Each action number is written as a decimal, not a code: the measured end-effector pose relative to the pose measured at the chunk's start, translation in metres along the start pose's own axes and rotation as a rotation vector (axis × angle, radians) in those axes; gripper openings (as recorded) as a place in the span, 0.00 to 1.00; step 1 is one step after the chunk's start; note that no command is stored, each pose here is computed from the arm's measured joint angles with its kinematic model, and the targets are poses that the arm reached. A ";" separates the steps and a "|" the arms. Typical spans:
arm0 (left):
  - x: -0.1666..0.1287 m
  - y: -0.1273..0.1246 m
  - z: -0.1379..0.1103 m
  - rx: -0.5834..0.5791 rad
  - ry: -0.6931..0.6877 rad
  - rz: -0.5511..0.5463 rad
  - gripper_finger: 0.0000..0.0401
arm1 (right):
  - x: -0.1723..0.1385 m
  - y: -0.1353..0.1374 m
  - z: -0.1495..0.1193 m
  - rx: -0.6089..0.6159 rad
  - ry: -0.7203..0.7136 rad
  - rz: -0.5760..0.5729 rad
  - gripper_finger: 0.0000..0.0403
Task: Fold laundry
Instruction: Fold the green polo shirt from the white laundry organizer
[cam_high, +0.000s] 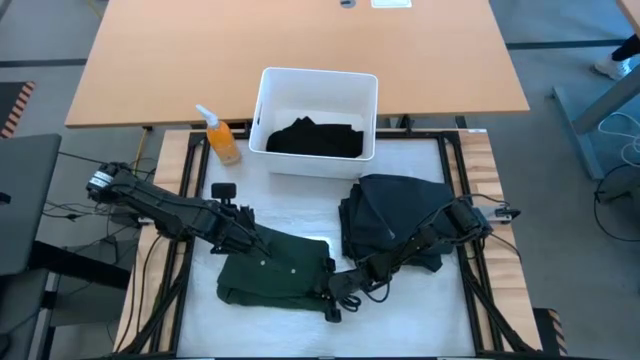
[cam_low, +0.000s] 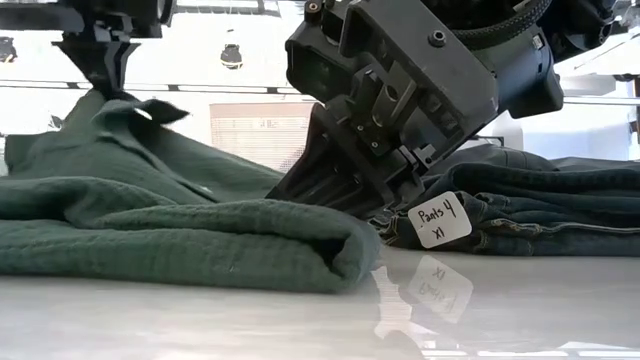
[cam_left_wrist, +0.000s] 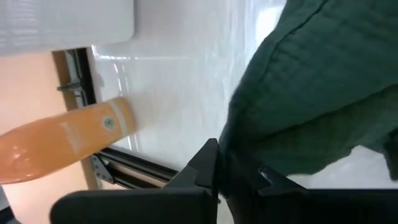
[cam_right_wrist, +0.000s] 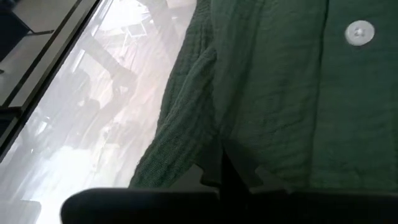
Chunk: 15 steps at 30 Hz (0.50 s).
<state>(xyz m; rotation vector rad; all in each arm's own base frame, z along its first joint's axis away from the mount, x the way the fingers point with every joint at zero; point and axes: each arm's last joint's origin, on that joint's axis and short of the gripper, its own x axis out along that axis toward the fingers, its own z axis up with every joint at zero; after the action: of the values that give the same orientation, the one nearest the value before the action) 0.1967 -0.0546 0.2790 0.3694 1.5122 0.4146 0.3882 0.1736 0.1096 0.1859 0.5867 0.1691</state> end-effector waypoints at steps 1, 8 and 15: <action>0.002 -0.001 -0.001 -0.001 0.010 0.000 0.05 | 0.000 0.000 0.000 0.000 0.000 0.000 0.05; 0.017 -0.007 -0.007 -0.060 0.064 0.019 0.23 | 0.000 0.000 0.000 0.000 0.000 0.000 0.05; 0.021 -0.007 -0.010 -0.085 0.078 0.061 0.36 | 0.000 0.000 0.000 0.000 0.001 -0.001 0.05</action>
<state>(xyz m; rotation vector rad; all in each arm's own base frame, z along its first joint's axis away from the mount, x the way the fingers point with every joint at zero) 0.1870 -0.0507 0.2568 0.3366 1.5562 0.5455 0.3882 0.1735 0.1095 0.1854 0.5873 0.1687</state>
